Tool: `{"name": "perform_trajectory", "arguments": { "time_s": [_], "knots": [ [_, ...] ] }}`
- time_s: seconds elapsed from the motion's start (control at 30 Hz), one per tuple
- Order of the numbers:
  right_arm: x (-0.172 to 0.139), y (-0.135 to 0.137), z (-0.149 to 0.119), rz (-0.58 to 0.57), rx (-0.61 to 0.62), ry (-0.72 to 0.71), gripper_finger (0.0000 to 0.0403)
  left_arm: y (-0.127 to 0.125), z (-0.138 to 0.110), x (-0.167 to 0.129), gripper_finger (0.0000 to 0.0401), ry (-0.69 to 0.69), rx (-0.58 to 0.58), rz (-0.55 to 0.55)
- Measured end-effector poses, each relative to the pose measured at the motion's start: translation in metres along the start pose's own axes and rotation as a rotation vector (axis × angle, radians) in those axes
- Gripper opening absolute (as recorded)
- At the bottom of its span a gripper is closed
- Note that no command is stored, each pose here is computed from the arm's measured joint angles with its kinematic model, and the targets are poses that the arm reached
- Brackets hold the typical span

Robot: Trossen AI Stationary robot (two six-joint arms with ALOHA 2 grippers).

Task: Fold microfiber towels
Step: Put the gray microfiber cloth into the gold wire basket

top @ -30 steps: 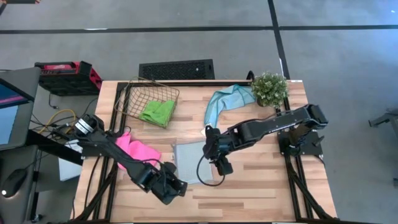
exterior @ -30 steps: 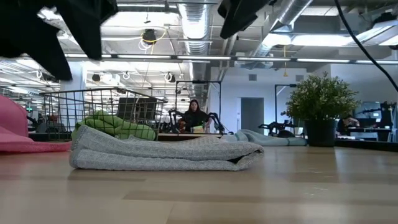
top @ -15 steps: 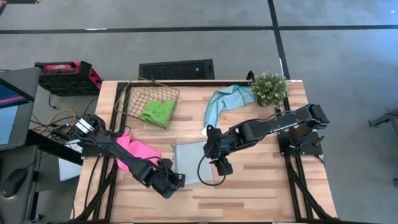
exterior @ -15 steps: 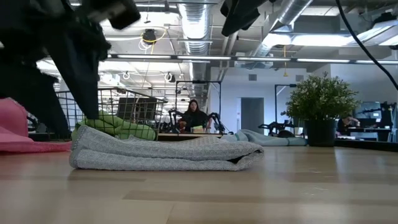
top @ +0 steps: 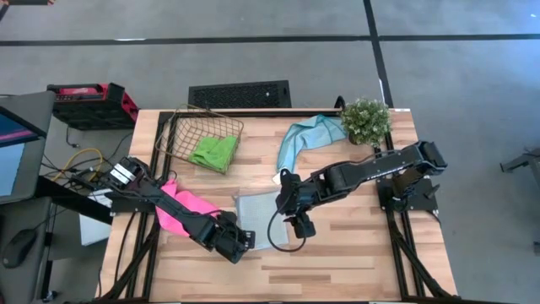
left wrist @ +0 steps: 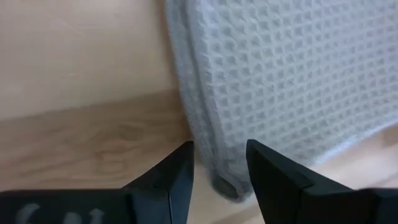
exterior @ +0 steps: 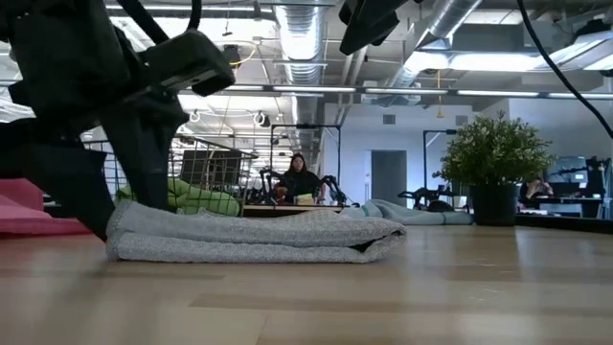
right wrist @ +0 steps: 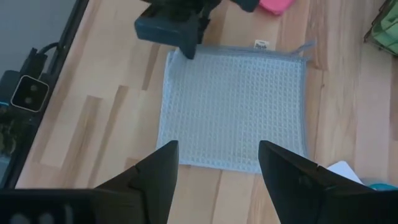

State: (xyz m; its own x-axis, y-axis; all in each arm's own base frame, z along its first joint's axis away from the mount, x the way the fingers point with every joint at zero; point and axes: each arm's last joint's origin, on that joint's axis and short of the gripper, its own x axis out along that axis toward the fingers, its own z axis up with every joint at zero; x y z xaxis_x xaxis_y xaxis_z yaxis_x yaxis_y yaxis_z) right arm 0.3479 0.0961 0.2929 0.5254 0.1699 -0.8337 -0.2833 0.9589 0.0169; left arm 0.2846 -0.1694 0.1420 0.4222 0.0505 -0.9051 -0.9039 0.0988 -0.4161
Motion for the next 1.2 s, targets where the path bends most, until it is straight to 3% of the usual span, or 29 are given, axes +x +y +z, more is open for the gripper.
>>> {"name": "perform_trajectory", "arguments": {
  "time_s": [0.23, 0.5, 0.6, 0.77, 1.03, 1.2],
  "knots": [
    [0.000, -0.003, 0.000, -0.004, 0.006, -0.002, 0.0244, -0.010, 0.000, 0.014, 0.0139, 0.033, 0.002, -0.061],
    [0.000, -0.008, 0.000, -0.012, 0.018, 0.003, 0.0244, -0.009, 0.000, 0.025, 0.0135, 0.043, 0.053, -0.036],
    [0.000, -0.010, -0.001, -0.015, 0.023, 0.005, 0.0244, -0.008, 0.001, 0.025, 0.0104, 0.044, 0.076, -0.011],
    [-0.001, -0.013, -0.002, -0.020, 0.031, 0.012, 0.0244, -0.005, 0.003, 0.025, 0.0014, 0.033, 0.148, 0.013],
    [-0.018, -0.022, -0.008, -0.039, 0.055, 0.049, 0.0244, -0.007, 0.016, 0.012, 0.0004, 0.011, 0.215, 0.023],
    [-0.028, -0.031, -0.012, -0.056, 0.057, 0.059, 0.0244, -0.010, 0.038, -0.018, 0.0002, -0.016, 0.249, 0.043]
  ]
}}
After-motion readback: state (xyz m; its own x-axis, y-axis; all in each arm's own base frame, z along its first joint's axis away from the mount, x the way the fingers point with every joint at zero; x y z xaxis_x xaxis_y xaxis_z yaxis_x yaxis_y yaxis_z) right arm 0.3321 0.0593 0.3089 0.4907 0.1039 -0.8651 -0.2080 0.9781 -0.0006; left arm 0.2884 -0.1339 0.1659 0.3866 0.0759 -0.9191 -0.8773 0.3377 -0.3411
